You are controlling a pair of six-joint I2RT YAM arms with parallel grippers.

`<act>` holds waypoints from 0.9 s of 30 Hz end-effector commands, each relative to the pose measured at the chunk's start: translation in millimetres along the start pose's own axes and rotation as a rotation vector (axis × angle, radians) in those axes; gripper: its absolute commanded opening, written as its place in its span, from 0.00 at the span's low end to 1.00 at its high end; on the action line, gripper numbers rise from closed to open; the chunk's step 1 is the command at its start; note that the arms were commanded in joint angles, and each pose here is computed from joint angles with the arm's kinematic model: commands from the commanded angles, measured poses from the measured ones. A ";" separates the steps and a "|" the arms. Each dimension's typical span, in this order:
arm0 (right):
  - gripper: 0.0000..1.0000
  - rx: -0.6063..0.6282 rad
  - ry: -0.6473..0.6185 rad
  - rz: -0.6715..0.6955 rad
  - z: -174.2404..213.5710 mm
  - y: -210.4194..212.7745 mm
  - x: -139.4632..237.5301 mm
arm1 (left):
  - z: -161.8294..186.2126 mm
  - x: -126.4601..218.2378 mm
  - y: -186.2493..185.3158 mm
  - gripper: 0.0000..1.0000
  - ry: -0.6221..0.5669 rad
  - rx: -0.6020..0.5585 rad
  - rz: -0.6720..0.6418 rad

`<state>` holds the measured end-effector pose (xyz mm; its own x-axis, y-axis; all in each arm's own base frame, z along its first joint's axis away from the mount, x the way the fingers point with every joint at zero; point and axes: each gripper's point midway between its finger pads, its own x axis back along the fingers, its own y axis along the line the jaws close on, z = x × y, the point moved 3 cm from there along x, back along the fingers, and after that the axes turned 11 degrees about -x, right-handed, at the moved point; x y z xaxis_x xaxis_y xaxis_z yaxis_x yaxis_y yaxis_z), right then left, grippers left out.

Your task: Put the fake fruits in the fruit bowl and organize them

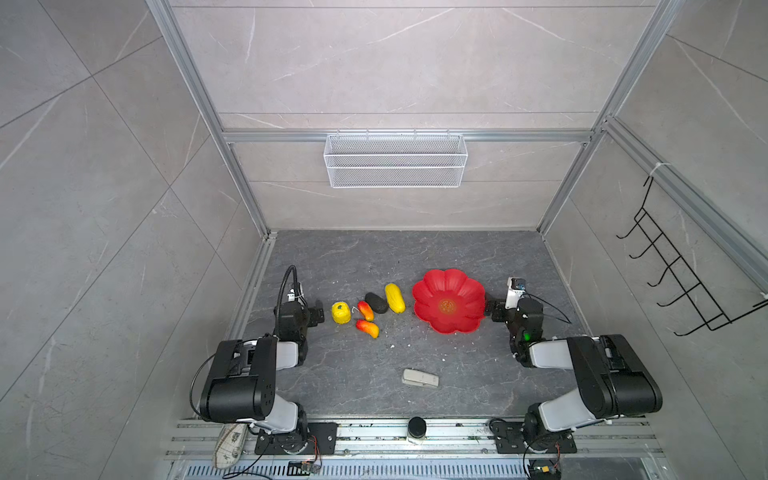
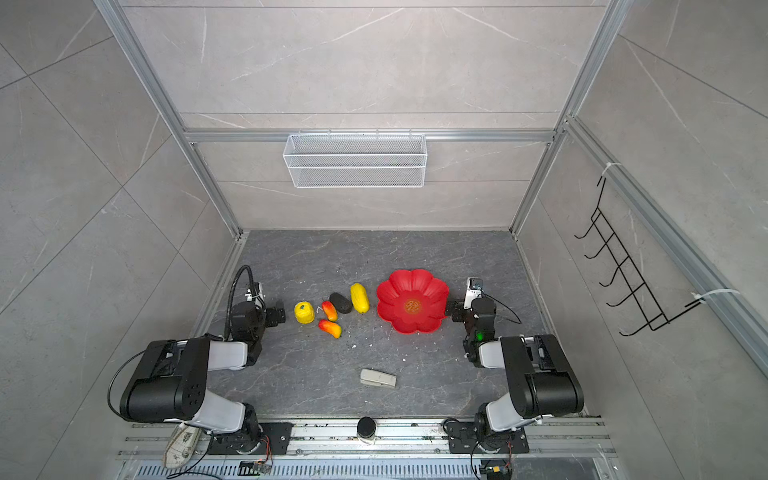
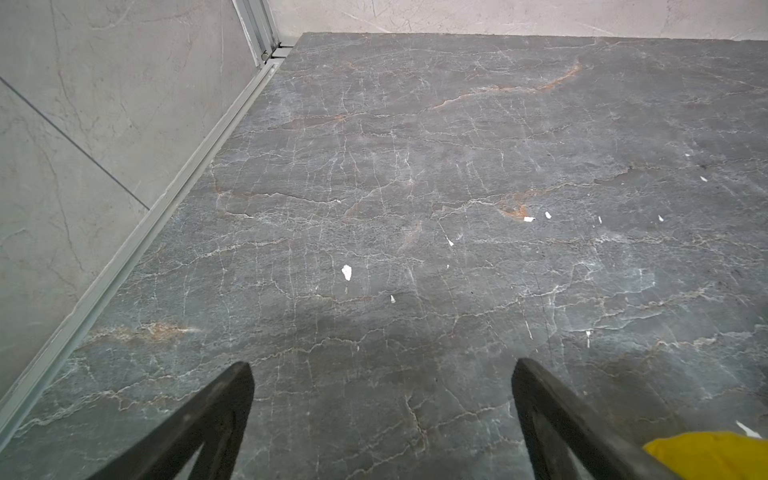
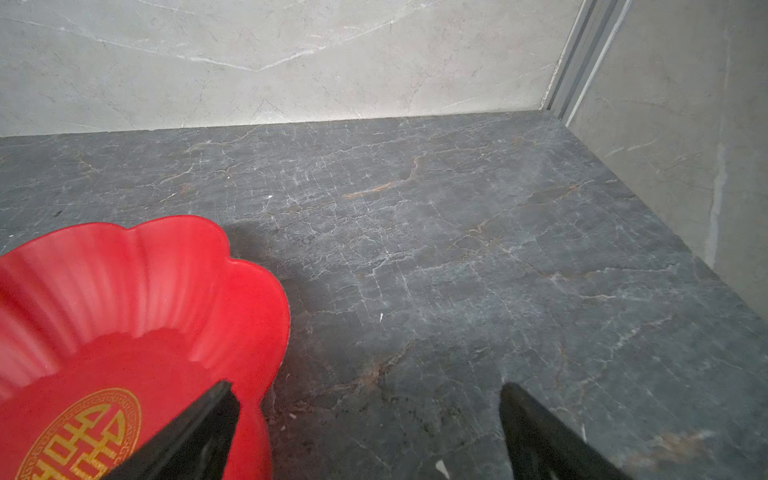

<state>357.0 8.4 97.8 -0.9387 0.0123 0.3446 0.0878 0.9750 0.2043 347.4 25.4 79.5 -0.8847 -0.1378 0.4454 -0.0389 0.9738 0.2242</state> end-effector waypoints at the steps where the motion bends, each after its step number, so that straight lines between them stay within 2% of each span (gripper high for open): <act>1: 0.99 0.018 -0.011 -0.015 -7.3 3.7 -1.4 | -21.0 -0.1 2.8 1.00 -0.080 0.025 -0.002; 27: 1.00 0.015 -0.007 -0.016 -6.9 4.0 -2.3 | -21.6 -0.2 -2.0 1.00 -0.084 0.012 0.034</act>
<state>356.3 8.3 95.3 -0.9340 0.0125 0.3571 0.0905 0.9751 0.2025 349.9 19.6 83.3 -0.8976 -0.1044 0.4283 -0.0127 0.9773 0.2117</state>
